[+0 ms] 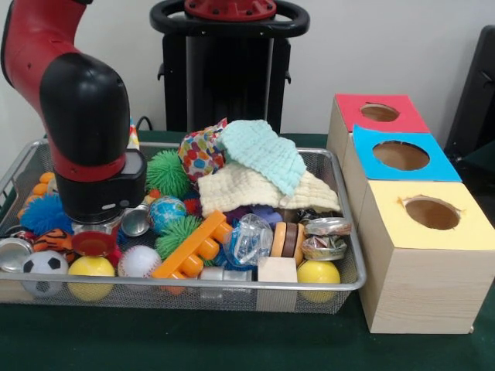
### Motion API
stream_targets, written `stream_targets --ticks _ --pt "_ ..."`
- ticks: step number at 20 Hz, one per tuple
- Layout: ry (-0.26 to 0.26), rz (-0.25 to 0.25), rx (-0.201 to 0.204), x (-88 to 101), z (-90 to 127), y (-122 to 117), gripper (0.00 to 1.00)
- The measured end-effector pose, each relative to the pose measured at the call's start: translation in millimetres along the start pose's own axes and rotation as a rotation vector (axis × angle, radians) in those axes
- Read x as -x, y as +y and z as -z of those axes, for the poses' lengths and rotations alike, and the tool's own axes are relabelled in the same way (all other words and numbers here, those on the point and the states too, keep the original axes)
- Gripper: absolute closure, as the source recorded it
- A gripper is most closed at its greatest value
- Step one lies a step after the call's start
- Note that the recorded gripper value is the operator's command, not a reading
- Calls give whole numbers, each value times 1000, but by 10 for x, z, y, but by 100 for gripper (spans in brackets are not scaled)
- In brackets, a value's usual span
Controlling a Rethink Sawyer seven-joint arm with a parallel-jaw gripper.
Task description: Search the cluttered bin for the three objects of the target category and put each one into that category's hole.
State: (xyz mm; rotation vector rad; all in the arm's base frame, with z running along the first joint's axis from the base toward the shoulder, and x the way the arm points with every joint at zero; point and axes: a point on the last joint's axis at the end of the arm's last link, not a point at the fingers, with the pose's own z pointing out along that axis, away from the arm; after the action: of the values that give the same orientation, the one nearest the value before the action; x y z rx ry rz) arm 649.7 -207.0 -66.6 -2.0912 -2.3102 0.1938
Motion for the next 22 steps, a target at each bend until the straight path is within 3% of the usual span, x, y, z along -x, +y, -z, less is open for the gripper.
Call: stream_targets --ticks 9,17,22 --pt "1 9 -14 29 0 12 100" --pt "-48 32 -33 75 10 7 100" --pt "-52 25 -32 100 65 -28 100"
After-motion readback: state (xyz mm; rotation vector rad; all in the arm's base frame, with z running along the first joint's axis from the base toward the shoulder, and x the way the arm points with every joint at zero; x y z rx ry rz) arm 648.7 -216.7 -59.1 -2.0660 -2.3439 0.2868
